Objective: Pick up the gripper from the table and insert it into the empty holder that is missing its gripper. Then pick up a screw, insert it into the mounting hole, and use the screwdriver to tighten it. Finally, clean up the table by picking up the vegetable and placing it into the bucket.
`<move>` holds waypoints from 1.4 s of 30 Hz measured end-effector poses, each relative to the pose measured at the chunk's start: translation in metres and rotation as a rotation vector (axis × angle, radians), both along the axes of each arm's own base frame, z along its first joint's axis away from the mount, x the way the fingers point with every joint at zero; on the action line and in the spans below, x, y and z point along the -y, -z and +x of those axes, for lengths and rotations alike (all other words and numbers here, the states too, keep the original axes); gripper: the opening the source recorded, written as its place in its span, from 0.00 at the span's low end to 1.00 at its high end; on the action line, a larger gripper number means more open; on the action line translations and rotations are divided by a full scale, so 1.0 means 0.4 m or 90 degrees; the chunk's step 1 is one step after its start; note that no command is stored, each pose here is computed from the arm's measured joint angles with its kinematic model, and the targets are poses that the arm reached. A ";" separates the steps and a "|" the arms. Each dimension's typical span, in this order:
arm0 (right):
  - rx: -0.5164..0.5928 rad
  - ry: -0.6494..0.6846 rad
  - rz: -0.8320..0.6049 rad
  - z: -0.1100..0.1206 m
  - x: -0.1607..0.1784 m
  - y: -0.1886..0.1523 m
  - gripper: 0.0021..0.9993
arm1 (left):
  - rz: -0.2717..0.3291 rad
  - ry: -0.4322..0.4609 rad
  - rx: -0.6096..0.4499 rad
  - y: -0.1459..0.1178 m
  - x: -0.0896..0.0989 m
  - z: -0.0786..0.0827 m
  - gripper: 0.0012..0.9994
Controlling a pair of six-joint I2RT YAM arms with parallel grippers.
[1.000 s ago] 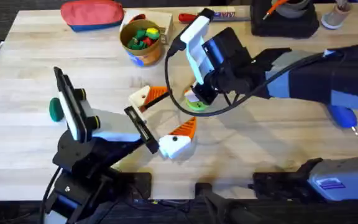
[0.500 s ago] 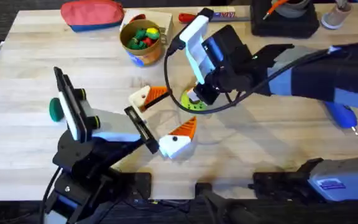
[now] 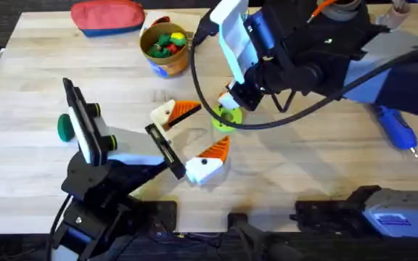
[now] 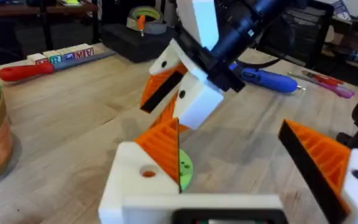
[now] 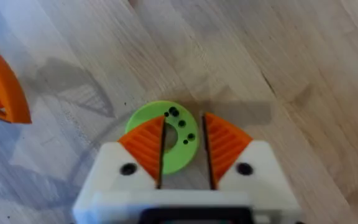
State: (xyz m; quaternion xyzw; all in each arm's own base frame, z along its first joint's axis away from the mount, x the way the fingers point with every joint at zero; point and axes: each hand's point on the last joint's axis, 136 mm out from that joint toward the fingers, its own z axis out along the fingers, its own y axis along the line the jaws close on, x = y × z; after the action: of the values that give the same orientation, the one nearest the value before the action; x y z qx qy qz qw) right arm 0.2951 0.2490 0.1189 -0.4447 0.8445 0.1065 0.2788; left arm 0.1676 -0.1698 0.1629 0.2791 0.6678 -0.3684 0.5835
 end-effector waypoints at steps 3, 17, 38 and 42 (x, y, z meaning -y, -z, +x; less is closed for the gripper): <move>-0.005 -0.002 -0.006 -0.001 0.001 0.009 0.65 | 0.000 0.000 0.000 0.000 0.000 0.000 0.99; -0.111 0.009 -0.080 0.010 -0.007 0.072 0.49 | 0.000 0.000 0.000 0.000 0.000 0.000 0.99; -0.163 0.012 -0.112 0.003 -0.029 0.137 0.32 | 0.001 0.000 0.001 0.000 0.000 0.000 0.99; -0.166 0.012 -0.115 0.006 -0.032 0.153 0.29 | 0.001 0.000 0.002 0.000 0.000 0.000 0.99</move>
State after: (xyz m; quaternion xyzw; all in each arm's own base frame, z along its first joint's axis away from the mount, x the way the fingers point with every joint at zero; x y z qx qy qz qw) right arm 0.2977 0.2619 0.0578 -0.4422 0.8839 0.0846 0.1268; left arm 0.1676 -0.1698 0.1630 0.2800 0.6674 -0.3676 0.5841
